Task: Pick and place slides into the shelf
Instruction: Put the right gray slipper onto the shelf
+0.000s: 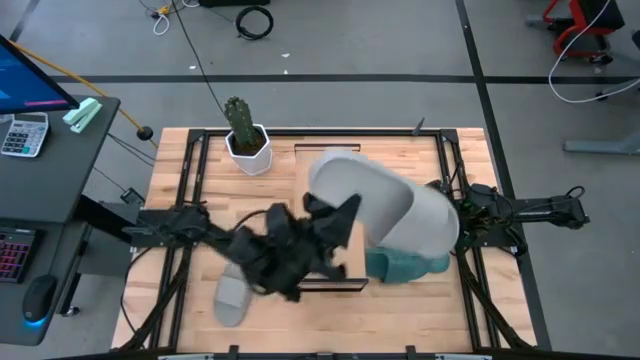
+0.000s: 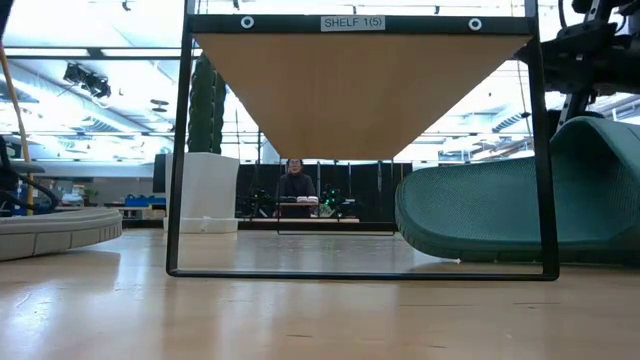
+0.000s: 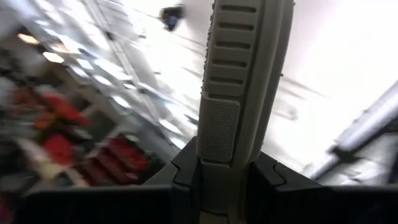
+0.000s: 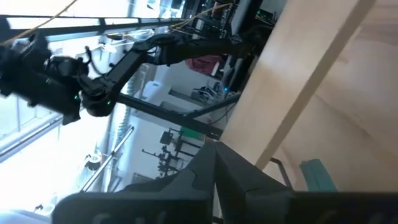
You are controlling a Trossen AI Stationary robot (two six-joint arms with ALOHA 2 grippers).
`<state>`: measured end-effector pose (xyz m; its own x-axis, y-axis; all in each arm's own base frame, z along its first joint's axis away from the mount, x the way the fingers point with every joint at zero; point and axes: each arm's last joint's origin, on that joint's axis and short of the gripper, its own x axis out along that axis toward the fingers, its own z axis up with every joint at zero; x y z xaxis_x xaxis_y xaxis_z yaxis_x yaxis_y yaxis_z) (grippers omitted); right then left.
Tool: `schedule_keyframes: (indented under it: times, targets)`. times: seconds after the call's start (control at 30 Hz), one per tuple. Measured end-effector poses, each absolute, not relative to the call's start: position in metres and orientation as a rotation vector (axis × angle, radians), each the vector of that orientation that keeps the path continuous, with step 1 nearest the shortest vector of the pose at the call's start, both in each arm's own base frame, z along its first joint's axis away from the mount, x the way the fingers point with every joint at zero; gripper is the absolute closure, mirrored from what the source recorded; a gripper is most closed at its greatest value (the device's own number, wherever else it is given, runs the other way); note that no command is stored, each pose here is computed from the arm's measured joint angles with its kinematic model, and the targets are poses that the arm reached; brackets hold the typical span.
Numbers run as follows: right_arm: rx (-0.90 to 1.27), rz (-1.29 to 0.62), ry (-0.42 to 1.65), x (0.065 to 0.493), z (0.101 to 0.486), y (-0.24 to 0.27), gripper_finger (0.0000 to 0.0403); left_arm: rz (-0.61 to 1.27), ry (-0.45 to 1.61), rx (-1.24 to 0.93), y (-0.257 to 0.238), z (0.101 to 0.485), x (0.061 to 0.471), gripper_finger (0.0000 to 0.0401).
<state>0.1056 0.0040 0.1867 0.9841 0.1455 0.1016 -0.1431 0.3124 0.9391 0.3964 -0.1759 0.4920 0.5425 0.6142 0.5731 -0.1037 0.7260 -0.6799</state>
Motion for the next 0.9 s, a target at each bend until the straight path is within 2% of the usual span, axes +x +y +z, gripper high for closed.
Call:
schedule_keyframes:
  times: [0.23,0.33,0.5,0.67,0.77,0.9]
  targets:
    - [1.164,0.219,-0.04,0.103,0.202,0.004,0.0386,0.719,-0.852,-0.701,-0.129,0.472,0.425,0.0319]
    - [1.147,0.226,-0.054,0.103,0.207,0.004,0.0386,0.756,-0.876,-0.758,-0.109,0.457,0.437,0.0309]
    - [1.14,0.223,-0.051,0.103,0.208,0.004,0.0386,0.801,-0.9,-0.82,-0.087,0.419,0.453,0.0325]
    - [1.14,0.213,-0.037,0.103,0.206,0.004,0.0386,0.905,-0.956,-0.922,-0.075,0.374,0.446,0.0325]
    - [1.14,0.212,-0.035,0.103,0.206,0.004,0.0386,0.987,-0.896,-0.939,-0.072,0.351,0.443,0.0324]
    - [1.143,0.199,-0.02,0.104,0.204,0.004,0.0386,0.991,-0.927,-1.026,-0.067,0.334,0.439,0.0317]
